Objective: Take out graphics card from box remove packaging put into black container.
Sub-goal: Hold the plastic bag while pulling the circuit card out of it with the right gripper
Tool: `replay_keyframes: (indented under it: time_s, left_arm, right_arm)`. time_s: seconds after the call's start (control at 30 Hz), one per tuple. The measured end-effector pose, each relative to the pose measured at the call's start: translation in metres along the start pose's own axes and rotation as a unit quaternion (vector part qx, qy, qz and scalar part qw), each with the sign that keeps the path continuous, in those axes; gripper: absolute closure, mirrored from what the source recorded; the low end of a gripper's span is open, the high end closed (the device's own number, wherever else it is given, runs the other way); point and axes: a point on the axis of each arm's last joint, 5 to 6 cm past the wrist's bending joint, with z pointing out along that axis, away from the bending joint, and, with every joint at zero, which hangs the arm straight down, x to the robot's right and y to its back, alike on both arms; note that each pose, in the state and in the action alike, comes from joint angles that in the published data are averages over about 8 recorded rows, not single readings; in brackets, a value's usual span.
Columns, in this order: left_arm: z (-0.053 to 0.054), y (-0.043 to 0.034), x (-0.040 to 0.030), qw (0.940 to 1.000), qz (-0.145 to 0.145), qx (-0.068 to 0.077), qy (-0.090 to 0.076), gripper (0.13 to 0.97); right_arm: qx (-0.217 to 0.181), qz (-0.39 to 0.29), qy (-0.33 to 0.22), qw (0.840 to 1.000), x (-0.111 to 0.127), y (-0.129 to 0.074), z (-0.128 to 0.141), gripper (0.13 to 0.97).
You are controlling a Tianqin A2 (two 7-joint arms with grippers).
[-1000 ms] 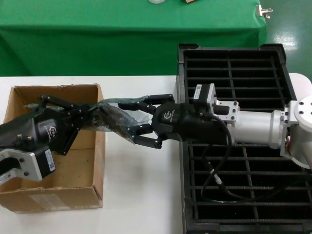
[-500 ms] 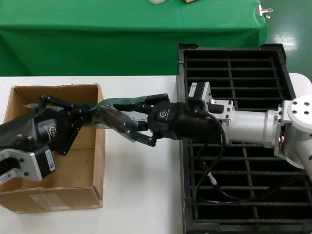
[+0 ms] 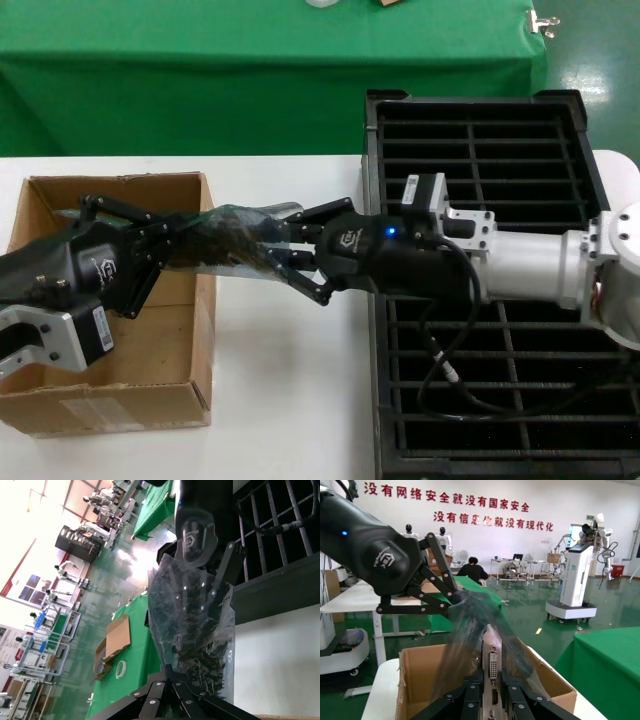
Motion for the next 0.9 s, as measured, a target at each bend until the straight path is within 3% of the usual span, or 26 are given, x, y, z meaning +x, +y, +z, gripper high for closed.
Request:
replay_keyframes:
  time_s: [0.5, 0.9]
  left_arm:
    - [0.0, 0.0, 0.0, 1.0, 0.0, 0.0, 0.0, 0.958]
    - [0.0, 0.0, 0.0, 1.0, 0.0, 0.0, 0.0, 0.958]
  right_arm:
    - [0.0, -0.034, -0.001, 0.999, -0.009, -0.021, -0.043, 0.905]
    - [-0.04, -0.104, 0.022, 0.994, -0.017, -0.063, -0.127, 0.905]
